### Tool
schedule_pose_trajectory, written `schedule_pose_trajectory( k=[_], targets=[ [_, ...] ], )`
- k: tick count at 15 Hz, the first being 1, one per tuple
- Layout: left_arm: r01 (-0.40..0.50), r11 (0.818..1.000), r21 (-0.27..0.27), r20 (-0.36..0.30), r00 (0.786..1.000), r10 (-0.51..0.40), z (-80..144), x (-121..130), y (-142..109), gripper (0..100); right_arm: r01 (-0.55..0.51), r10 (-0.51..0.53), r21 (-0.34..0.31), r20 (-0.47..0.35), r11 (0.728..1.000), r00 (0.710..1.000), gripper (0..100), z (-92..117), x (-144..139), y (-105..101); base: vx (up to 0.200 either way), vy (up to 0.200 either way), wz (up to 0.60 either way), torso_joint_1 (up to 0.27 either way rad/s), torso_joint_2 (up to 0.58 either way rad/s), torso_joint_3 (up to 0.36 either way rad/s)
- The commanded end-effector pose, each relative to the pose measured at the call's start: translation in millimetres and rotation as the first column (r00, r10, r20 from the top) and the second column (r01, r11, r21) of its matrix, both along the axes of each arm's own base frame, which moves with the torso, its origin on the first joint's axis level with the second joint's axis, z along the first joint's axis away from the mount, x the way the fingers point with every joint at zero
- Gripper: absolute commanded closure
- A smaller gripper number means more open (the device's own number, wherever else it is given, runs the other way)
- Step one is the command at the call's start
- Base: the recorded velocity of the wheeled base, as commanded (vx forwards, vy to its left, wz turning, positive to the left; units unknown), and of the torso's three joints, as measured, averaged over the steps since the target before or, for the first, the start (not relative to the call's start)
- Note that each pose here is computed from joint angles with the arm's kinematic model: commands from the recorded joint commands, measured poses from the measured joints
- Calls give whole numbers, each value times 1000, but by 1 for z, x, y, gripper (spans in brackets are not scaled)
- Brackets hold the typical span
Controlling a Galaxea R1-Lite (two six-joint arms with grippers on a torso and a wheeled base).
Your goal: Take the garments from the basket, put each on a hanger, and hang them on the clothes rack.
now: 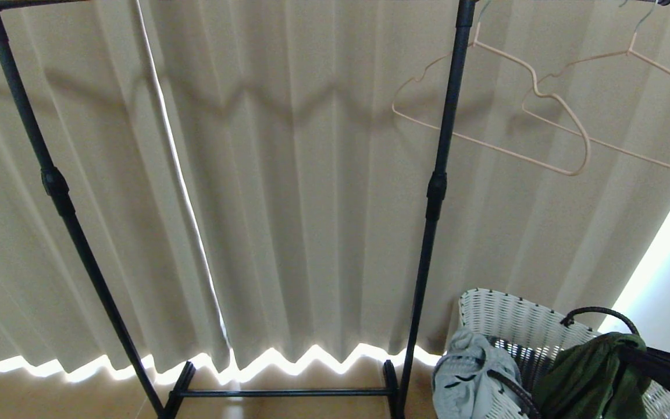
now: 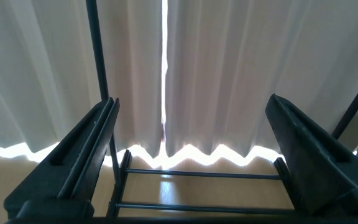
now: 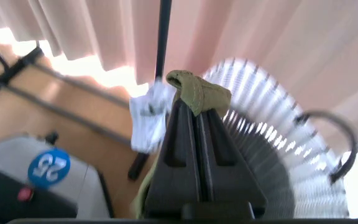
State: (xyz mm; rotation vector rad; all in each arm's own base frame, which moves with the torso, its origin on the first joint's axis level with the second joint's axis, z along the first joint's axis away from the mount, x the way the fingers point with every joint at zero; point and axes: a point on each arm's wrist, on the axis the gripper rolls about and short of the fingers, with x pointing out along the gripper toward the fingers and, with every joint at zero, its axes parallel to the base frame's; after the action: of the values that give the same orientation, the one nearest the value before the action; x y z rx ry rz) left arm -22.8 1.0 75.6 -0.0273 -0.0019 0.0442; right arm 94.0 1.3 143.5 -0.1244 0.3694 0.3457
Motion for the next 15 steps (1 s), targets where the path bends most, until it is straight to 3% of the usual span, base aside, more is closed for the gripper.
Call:
schedule_pose_trajectory(
  k=[1, 5, 12, 15],
  targets=[
    [-2, 1000, 0, 0, 1000, 2, 0, 0, 0, 0, -2, 2, -4, 53, 1000, 999, 100, 5, -7, 1, -200, 0, 0, 7, 2, 7],
    [-2, 1000, 0, 0, 1000, 2, 0, 0, 0, 0, -9, 9, -3, 42, 1000, 999, 100, 4, -6, 1, -200, 0, 0, 8, 1, 1],
    [1, 1000, 0, 0, 1000, -1, 0, 0, 0, 0, -22, 22, -4, 39, 1000, 999, 100, 5, -5, 2, 0, 0, 0, 0, 0, 0],
    [0, 1000, 0, 0, 1000, 0, 0, 0, 0, 0, -65, 65, -5, 41, 998, 997, 100, 6, -3, 6, 0, 200, 0, 1, 2, 2]
  ],
)
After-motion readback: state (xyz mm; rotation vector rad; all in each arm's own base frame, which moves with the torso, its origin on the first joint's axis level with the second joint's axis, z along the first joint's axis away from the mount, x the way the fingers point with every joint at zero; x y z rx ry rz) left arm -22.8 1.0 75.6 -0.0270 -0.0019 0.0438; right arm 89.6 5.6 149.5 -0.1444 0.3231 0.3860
